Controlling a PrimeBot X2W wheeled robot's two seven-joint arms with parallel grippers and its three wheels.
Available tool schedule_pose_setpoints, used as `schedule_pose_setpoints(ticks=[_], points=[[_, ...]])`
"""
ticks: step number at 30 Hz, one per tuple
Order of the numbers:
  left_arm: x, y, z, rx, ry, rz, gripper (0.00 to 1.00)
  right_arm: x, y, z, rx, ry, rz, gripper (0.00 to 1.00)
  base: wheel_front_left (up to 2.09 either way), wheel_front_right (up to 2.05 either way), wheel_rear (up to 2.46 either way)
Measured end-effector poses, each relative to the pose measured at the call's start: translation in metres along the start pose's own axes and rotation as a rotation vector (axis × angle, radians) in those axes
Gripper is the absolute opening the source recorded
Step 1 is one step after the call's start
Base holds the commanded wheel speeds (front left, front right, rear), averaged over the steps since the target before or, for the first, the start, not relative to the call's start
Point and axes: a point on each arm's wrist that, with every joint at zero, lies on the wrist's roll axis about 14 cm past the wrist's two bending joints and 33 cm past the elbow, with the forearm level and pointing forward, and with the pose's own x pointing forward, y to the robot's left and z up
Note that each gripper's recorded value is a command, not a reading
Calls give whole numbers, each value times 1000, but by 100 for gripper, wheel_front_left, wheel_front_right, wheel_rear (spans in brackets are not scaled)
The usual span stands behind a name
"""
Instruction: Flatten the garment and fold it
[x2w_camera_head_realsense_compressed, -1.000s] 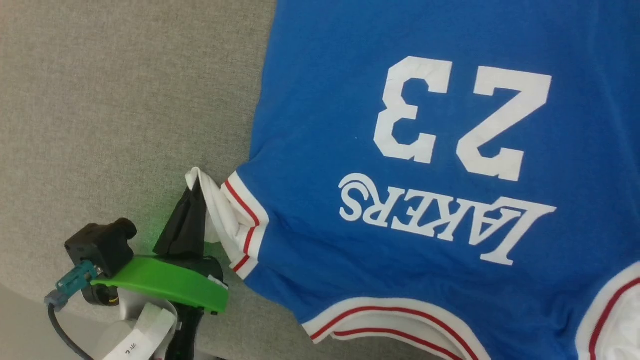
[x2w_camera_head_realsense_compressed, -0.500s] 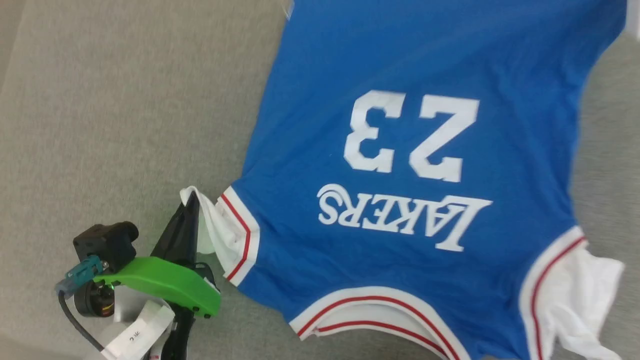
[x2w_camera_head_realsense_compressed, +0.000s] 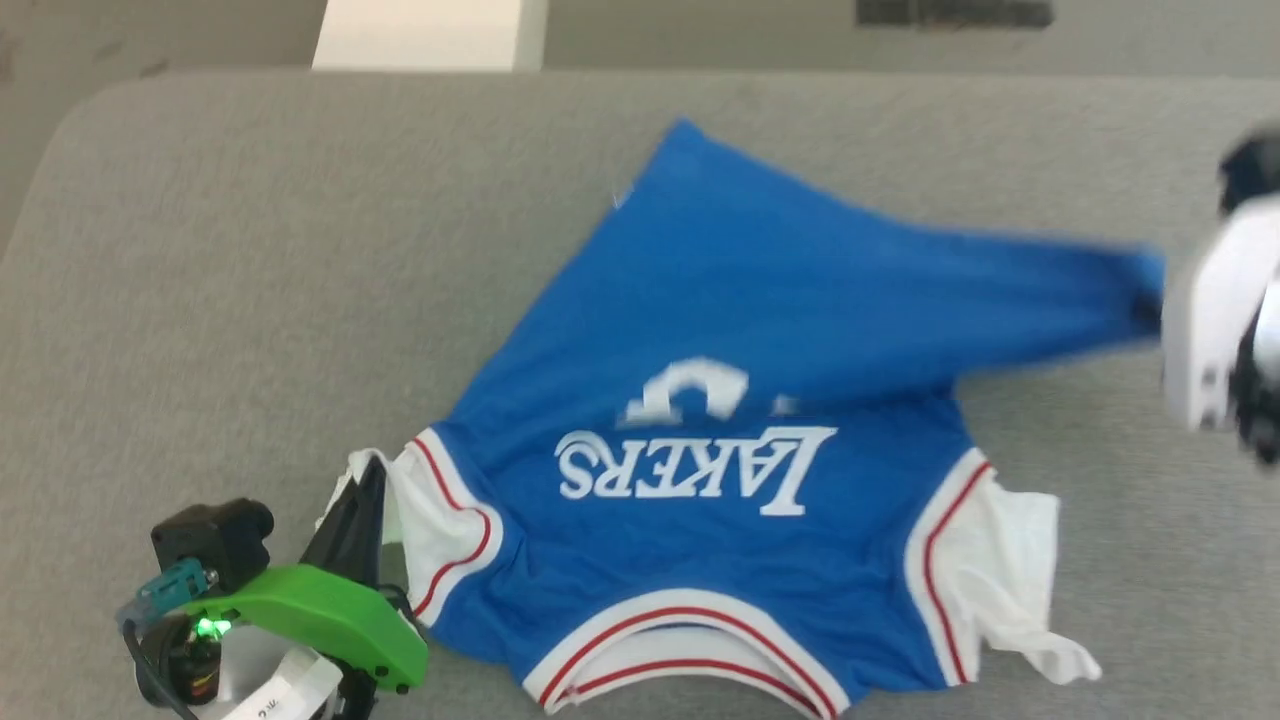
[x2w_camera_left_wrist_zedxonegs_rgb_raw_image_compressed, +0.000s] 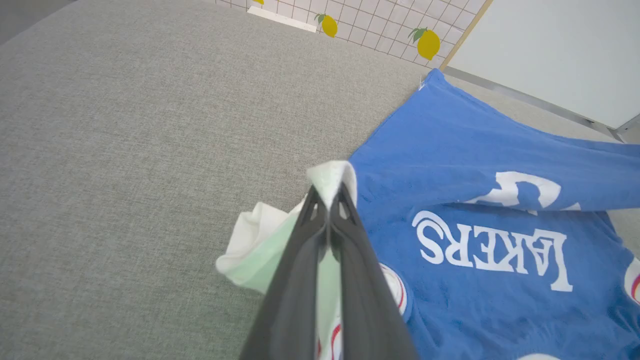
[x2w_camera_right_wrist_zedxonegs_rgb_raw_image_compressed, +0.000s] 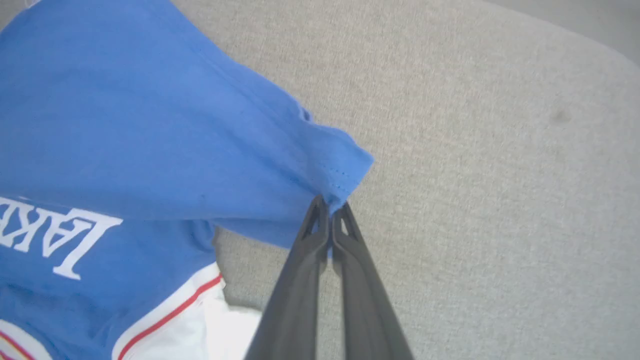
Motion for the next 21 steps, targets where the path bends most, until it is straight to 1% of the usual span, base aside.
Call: schedule_pose_setpoints(ticks=[5, 9, 13, 16, 20, 21], points=[[-5, -16, 9, 9, -27, -49, 0, -20, 5, -73, 108, 76, 19, 0, 0, 0, 0], [-7, -24, 13, 14, -41, -74, 0, -28, 24, -128, 200, 158, 57, 0, 0, 0, 0], [-7, -27, 12, 11, -36, -83, 0, -28, 48, -170, 284, 237, 101, 0, 0, 0, 0], [-8, -25, 9, 8, -27, -75, 0, -26, 62, -191, 304, 297, 126, 0, 0, 0, 0], [-7, -23, 6, -2, -16, -69, 0, -24, 64, -192, 315, 287, 127, 0, 0, 0, 0], [-7, -23, 5, -6, -14, -69, 0, -24, 64, -190, 318, 275, 125, 13, 0, 0, 0]])
